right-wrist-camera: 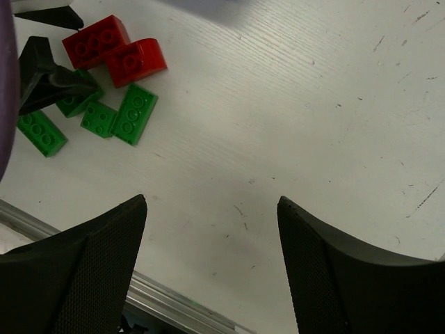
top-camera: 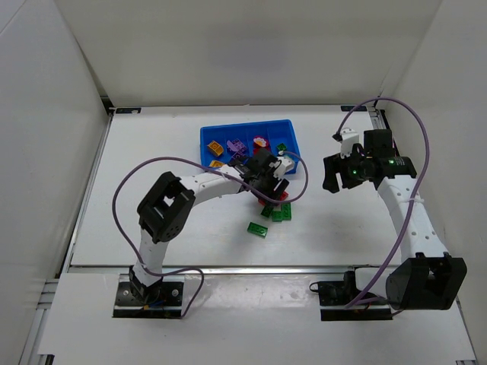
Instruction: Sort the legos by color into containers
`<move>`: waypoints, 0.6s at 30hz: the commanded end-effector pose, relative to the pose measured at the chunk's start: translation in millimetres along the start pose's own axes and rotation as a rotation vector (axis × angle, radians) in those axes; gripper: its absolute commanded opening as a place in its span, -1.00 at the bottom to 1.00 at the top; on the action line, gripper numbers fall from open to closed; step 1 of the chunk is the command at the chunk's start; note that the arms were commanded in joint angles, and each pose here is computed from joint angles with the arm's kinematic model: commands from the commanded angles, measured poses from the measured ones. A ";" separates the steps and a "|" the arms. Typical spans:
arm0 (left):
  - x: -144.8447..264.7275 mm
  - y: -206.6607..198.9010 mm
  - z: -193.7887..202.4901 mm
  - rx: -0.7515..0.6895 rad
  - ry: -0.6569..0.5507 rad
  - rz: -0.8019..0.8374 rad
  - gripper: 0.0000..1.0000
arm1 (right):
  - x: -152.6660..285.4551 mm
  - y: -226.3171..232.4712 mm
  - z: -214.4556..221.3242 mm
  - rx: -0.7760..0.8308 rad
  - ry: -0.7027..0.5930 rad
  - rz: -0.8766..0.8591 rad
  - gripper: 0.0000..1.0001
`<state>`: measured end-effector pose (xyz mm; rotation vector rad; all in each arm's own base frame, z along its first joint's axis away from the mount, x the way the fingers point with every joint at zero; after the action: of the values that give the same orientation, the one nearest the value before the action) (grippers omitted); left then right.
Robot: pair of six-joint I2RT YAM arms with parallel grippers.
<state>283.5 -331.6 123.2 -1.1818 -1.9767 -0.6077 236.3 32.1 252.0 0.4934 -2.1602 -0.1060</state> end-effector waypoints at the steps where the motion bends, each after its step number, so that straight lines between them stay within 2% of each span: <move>1: 3.3 6.4 -21.3 0.002 -0.060 -0.061 0.49 | 2.2 1.8 3.1 -0.009 0.007 -0.023 0.58; 11: -11.6 13.4 -6.1 -0.004 -0.003 -0.107 0.44 | -2.3 4.1 -0.1 -0.027 0.013 -0.064 0.56; 14: -14.2 15.8 -3.5 -0.006 0.004 -0.111 0.27 | -2.3 3.7 -0.6 -0.025 0.012 -0.065 0.56; 18: -16.9 15.5 0.2 -0.014 0.017 -0.105 -0.21 | -3.8 3.6 -1.3 -0.023 0.017 -0.069 0.55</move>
<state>297.2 -331.9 100.4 -1.0788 -2.0003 -0.6782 237.2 35.5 248.5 0.5324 -2.1290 -0.1483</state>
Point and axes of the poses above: each gripper's point midway between its finger pads, its own x axis back along the fingers, its own y axis along the line the jaws close on, z = x × y, the point moved 9 cm from there along x, back along the fingers, and after that the axes turned 14 degrees about -x, right-handed, at the moved point
